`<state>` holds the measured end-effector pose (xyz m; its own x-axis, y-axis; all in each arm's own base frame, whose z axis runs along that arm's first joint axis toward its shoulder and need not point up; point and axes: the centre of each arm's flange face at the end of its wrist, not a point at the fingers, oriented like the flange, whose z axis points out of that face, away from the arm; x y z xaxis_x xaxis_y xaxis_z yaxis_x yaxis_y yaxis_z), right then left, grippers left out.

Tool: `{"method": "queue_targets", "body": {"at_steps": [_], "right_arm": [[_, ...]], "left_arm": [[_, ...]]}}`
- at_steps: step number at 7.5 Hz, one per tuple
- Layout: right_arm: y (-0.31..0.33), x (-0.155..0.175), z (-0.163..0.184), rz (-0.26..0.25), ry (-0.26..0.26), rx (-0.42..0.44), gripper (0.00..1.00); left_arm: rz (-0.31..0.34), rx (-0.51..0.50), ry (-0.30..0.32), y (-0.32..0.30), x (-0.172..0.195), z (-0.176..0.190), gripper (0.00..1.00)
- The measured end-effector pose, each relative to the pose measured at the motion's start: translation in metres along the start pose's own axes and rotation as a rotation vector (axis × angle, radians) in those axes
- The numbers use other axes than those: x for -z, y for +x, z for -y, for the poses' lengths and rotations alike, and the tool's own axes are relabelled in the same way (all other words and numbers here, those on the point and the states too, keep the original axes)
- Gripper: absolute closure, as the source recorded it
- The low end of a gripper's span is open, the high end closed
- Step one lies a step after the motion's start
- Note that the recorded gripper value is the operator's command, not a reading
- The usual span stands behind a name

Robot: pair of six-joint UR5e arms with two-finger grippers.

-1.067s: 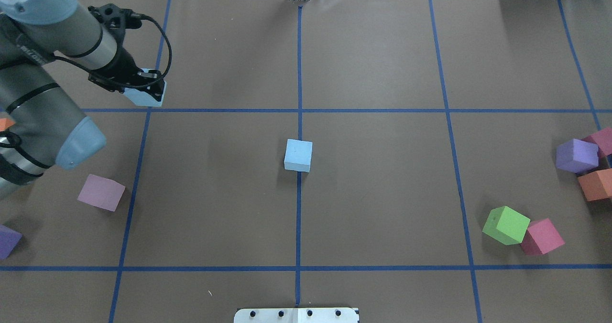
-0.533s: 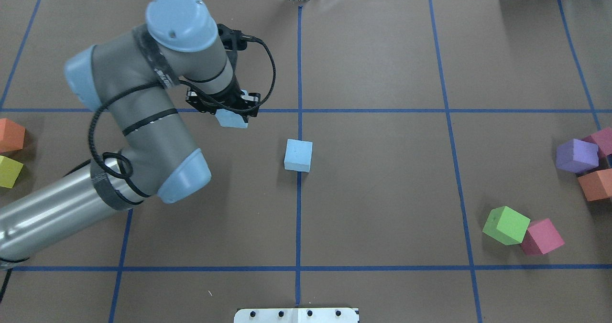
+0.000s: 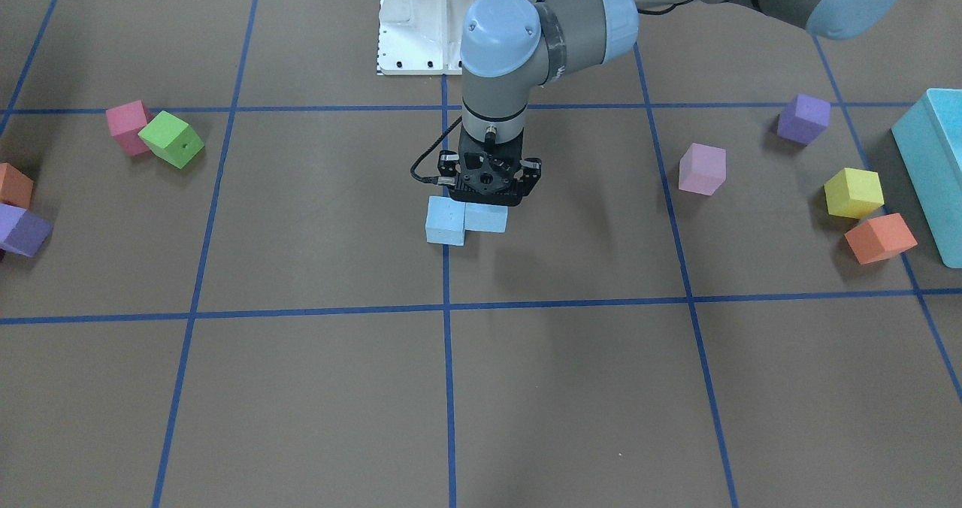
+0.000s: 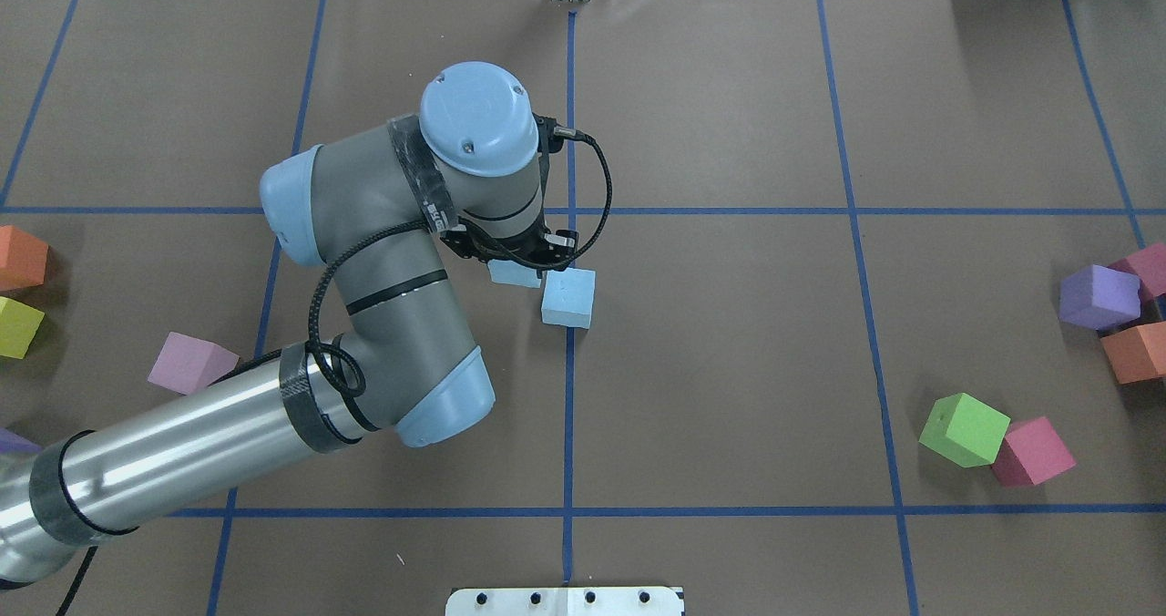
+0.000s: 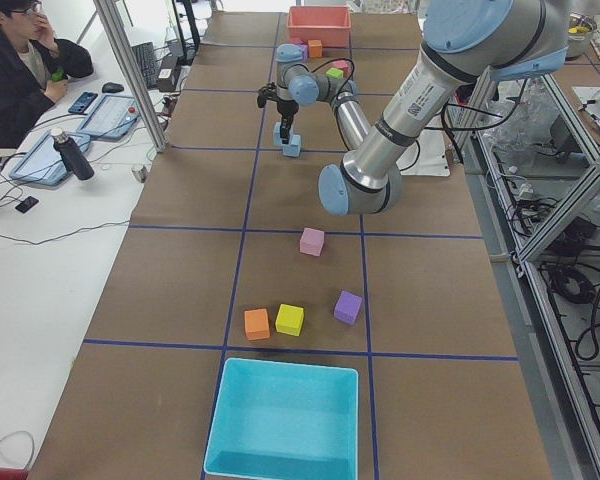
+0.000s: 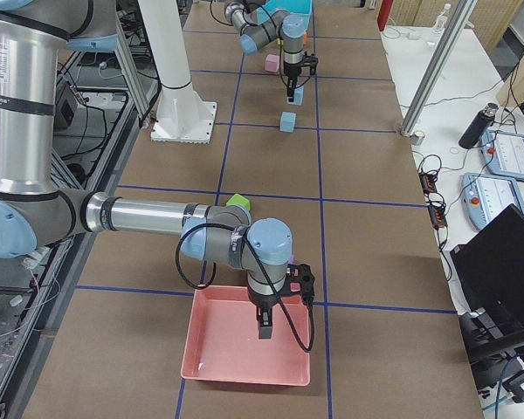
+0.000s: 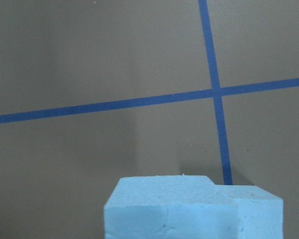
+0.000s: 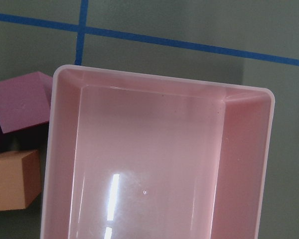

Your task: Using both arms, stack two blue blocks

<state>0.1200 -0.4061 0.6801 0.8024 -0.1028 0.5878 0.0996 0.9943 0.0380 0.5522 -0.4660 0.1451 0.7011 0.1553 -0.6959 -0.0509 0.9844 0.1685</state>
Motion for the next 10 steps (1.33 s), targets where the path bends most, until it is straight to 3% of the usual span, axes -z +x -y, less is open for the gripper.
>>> {"method": "queue_targets", "body": {"at_steps": [6, 10], "right_arm": [[0.001, -0.002, -0.002, 0.001, -0.003, -0.003, 0.0], [0.001, -0.002, -0.002, 0.001, -0.003, -0.003, 0.0]], "left_arm": [[0.017, -0.031, 0.01, 0.04, -0.017, -0.012, 1.0], [0.001, -0.017, 0.018, 0.046, -0.029, -0.006, 0.9]]}}
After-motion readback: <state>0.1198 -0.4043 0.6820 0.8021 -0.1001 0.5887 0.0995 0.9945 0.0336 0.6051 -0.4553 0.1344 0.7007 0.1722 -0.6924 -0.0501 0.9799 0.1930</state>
